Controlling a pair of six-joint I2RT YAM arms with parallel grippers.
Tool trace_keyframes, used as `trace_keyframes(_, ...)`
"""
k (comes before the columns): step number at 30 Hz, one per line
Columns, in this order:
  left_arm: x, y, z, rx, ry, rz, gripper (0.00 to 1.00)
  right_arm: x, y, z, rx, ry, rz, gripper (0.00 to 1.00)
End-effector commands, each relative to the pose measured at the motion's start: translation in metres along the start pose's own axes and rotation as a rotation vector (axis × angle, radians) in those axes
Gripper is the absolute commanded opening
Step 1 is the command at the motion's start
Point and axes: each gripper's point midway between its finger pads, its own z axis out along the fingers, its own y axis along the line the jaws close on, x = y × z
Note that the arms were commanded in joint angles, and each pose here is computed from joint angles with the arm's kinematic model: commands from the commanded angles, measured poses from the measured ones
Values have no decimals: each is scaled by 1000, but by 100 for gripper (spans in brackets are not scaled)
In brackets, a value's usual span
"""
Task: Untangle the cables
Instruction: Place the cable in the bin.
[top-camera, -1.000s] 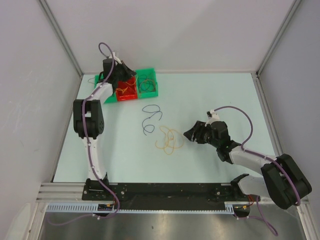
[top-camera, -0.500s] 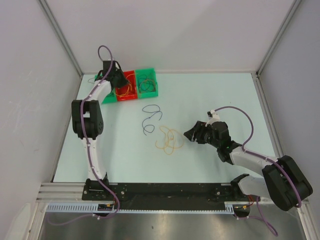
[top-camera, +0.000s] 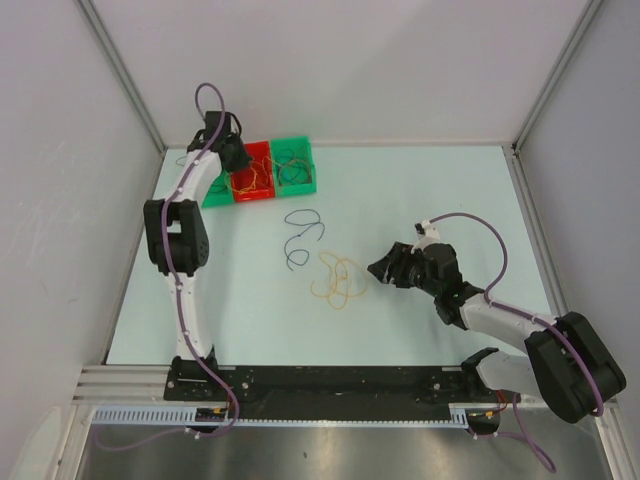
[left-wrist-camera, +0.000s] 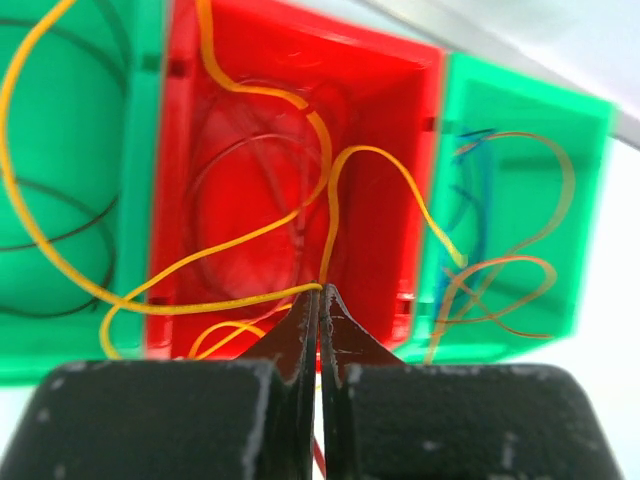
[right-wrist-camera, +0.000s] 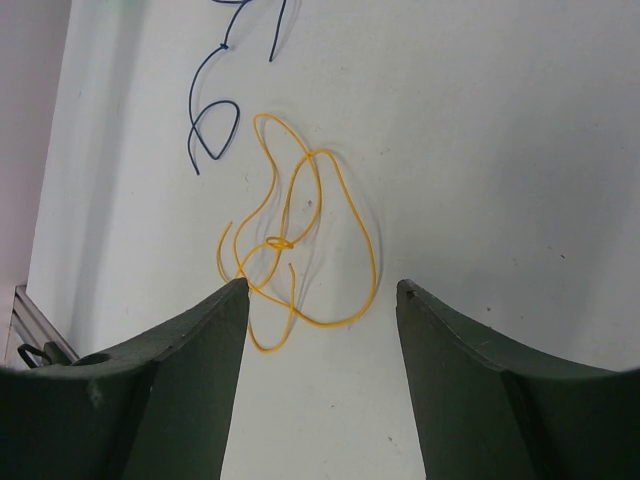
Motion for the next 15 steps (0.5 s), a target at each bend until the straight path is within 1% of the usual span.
trace_keyframes(1,-25,15,-14,-98,-65,-2,0,-7,6,-2,-24,-29,-1,65)
trace_keyframes(2,-26,26,-17,-163,-73,-11,0,-7,6,-2,-24,-29,-1,65)
trace_keyframes(3,-32,32,-21,-177,-87,-23,0,-7,5,-2,-23,-27,-1,65)
trace_keyframes(7,-44,31,-25,-147,-101,-24,0,-7,6,-2,-24,-26,-1,65)
trace_keyframes(8,-38,32,-20,-147,-78,-14,0,-7,6,-2,-25,-28,-1,65)
trace_keyframes(11,-38,17,-14,-108,-77,42,0,-7,6,-2,-25,-30,0,65)
trace_keyframes(12,-36,4,-14,-79,-77,71,1,-8,6,-1,-23,-31,0,65)
trace_keyframes(14,-28,-2,-7,-86,-62,122,1,-7,6,-2,-24,-29,-1,65)
trace_keyframes(15,-27,-17,-6,-55,-64,143,1,-8,6,-1,-23,-31,0,65)
